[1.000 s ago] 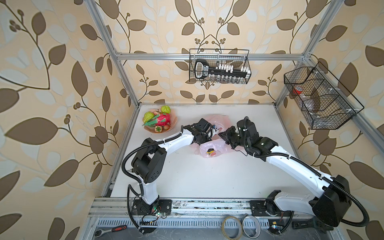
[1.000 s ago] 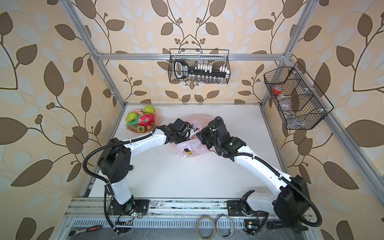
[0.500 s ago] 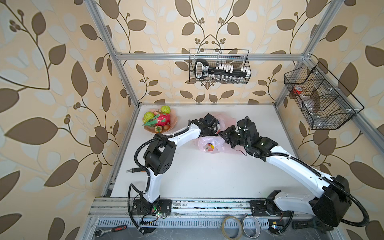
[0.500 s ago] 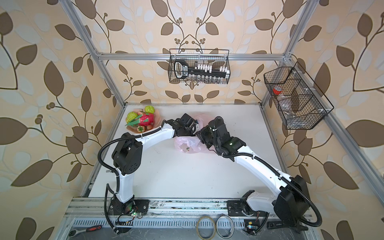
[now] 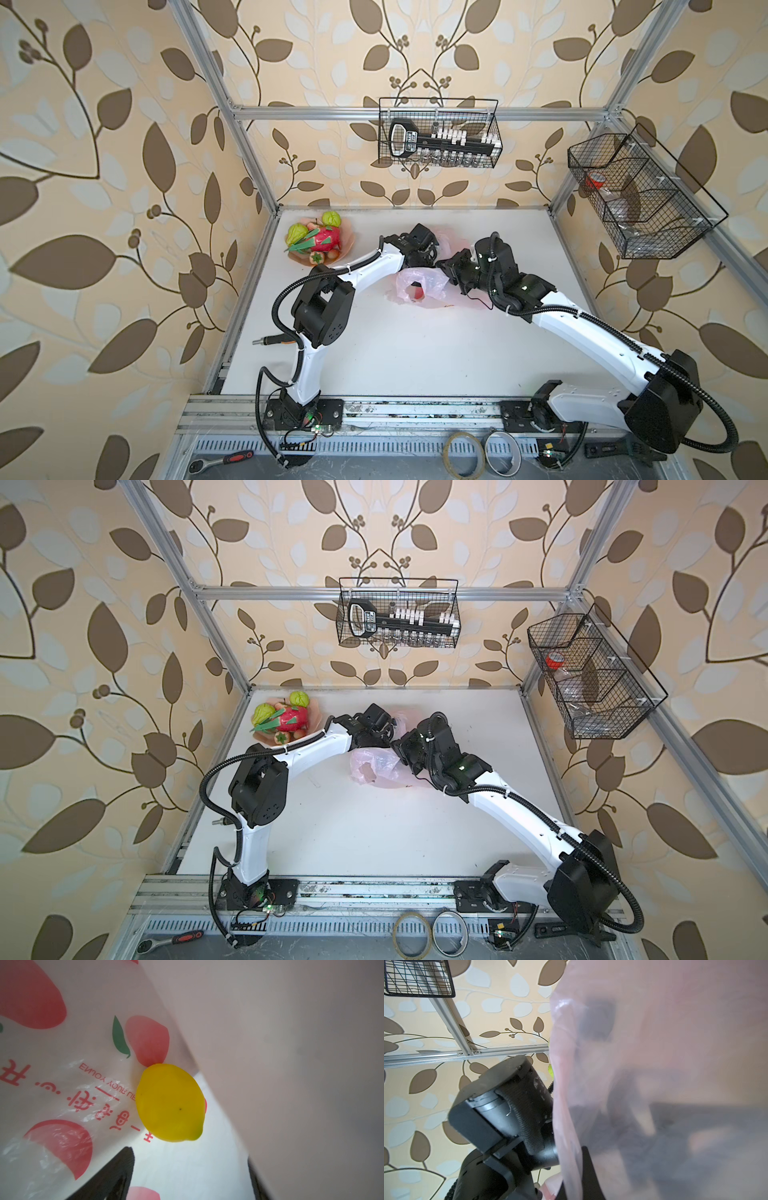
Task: Place the fruits into the plastic bag
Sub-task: 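Open the left gripper inside the bag to drop the lemon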
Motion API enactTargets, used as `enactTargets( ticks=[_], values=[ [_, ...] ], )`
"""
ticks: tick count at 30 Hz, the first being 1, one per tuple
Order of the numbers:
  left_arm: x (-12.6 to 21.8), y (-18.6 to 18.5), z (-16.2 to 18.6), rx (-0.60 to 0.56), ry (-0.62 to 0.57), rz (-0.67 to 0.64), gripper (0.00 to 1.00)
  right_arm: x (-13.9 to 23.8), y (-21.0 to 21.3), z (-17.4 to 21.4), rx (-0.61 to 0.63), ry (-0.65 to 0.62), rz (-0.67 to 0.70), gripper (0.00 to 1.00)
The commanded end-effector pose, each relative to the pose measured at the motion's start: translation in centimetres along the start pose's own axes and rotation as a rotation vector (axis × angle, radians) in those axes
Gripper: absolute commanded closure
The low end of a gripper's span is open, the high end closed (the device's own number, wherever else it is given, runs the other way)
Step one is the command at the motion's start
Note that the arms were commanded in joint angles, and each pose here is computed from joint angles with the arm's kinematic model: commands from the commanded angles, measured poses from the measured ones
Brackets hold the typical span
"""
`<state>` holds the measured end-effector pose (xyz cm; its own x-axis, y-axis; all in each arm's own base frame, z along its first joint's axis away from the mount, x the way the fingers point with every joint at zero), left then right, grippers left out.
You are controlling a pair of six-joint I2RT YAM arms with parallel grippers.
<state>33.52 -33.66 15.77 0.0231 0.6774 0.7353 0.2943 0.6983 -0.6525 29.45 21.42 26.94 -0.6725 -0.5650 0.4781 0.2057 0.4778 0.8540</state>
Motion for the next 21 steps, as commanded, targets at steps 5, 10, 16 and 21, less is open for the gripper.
enactTargets(
  ticks=[5,10,16,21],
  values=[
    [6.5,-1.9,-2.2,0.044,-0.133,0.083,0.09,0.0,0.2,0.0,-0.034,0.004,-0.015,1.00],
    [8.5,-1.5,-1.6,0.025,-0.153,0.044,0.09,0.1,0.0,0.0,-0.036,-0.001,-0.014,1.00],
    [9.6,-0.8,-0.1,-0.001,-0.134,0.001,0.09,0.2,-0.2,-0.1,-0.037,-0.007,-0.008,1.00],
    [10.3,-0.1,1.2,-0.030,-0.115,-0.057,0.08,0.2,-0.2,-0.2,-0.042,-0.014,-0.007,1.00]
  ],
)
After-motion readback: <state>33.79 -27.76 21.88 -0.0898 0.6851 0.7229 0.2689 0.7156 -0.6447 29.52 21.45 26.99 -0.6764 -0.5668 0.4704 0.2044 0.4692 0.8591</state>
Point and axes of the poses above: each gripper's point midway between its finger pads, its own x axis back along the fingers, its own y axis along the line the jaws close on, z = x × y, the point moved 5 cm from there along x, back along the fingers, and after that the axes turned 9 degrees about x, right-handed, at the moved point
